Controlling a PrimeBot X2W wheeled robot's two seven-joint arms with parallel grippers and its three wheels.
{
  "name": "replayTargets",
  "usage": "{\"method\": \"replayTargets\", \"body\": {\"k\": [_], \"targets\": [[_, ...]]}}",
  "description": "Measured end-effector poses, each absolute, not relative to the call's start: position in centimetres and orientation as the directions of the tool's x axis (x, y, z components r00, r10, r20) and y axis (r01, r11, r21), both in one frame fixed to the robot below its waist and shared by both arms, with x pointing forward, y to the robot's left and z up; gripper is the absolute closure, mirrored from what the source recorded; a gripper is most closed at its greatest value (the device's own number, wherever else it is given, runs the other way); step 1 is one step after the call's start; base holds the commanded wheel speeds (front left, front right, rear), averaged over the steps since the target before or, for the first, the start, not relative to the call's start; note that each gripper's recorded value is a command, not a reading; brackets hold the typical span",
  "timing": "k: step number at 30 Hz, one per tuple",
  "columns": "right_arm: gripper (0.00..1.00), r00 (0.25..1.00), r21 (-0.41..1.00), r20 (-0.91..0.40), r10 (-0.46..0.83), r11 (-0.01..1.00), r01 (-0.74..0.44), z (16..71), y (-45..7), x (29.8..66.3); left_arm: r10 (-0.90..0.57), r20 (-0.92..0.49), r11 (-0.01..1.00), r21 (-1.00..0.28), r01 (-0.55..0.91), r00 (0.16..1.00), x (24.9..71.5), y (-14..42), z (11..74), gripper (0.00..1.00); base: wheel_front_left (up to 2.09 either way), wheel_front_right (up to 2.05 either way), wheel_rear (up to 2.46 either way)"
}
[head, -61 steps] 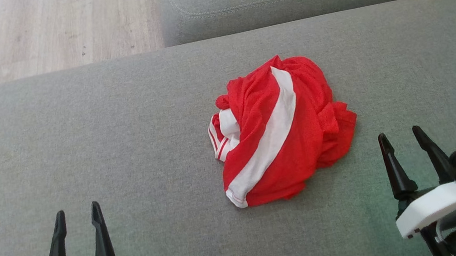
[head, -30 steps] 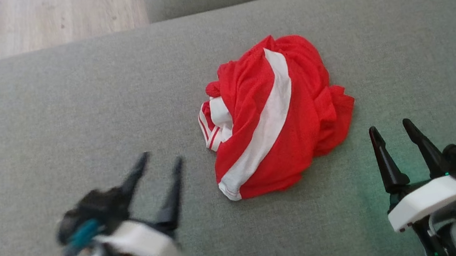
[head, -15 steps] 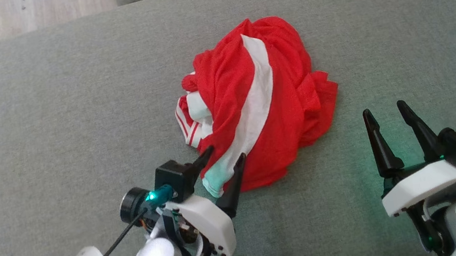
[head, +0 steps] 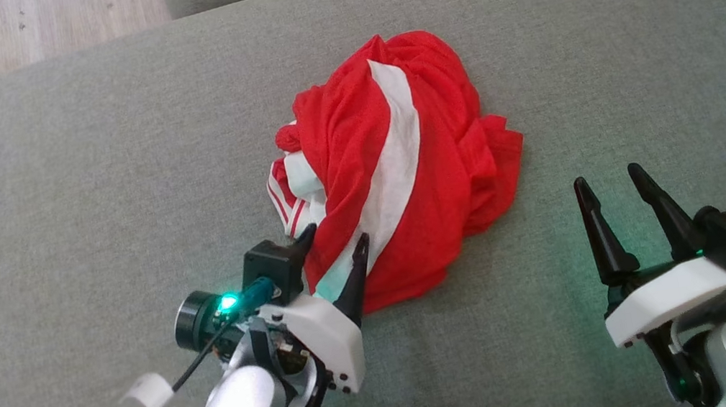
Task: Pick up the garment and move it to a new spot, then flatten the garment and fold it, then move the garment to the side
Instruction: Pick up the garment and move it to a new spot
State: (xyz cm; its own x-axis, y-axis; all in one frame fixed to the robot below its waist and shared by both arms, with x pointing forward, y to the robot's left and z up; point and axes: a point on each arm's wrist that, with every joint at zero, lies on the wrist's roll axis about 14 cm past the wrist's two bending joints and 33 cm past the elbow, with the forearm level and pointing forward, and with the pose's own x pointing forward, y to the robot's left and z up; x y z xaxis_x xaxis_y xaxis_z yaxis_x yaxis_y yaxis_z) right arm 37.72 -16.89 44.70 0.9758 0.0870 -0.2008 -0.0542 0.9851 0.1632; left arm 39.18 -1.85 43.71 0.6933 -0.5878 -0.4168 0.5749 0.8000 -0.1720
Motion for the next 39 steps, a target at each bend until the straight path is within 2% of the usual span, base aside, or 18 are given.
{"method": "replayTargets", "body": {"k": [1,2,4,8,11,18,20,29,39], "targets": [[0.0,0.976,0.166,-0.2,0.087,0.985,-0.054,44.7,-16.9,37.7,-0.587,-0.429,0.799,-0.171,0.576,0.686,39.0,-1.9,43.5,0.0,0.0,0.0,0.0],[0.0,0.976,0.167,-0.2,0.087,0.984,-0.053,44.7,-16.9,37.7,-0.586,-0.439,0.799,-0.171,0.577,0.681,39.0,-1.9,43.4,0.45,0.0,0.0,0.0],[0.0,0.975,0.168,-0.202,0.089,0.984,-0.055,44.6,-16.8,37.7,-0.592,-0.448,0.795,-0.183,0.579,0.67,38.7,-2.0,43.3,1.0,0.0,0.0,0.0],[0.0,0.975,0.169,-0.202,0.09,0.984,-0.056,44.6,-16.8,37.8,-0.605,-0.444,0.784,-0.188,0.592,0.661,38.4,-2.3,43.4,1.0,0.0,0.0,0.0],[0.0,0.976,0.169,-0.195,0.092,0.984,-0.059,44.7,-16.7,37.9,-0.611,-0.396,0.784,-0.186,0.591,0.685,38.8,-2.3,44.6,1.0,0.0,0.0,0.0],[0.0,0.977,0.172,-0.181,0.111,0.982,-0.079,45.1,-16.1,38.3,-0.602,-0.15,0.795,-0.21,0.57,0.784,40.7,-0.5,52.8,1.0,0.0,0.0,0.0],[0.0,0.976,0.175,-0.175,0.128,0.98,-0.097,45.3,-15.5,38.5,-0.593,-0.084,0.796,-0.216,0.566,0.801,41.3,1.1,55.6,1.0,0.0,0.0,0.0],[0.0,0.967,0.208,-0.148,0.206,0.963,-0.173,45.8,-12.8,39.1,-0.428,0.124,0.899,-0.04,0.436,0.895,45.8,11.0,67.9,1.0,0.0,0.0,0.0],[0.0,0.944,0.22,-0.126,0.305,0.936,-0.273,46.2,-9.2,40.2,-0.16,0.117,0.986,0.059,0.154,0.98,46.7,22.4,69.8,1.0,0.0,0.0,0.0]]}}
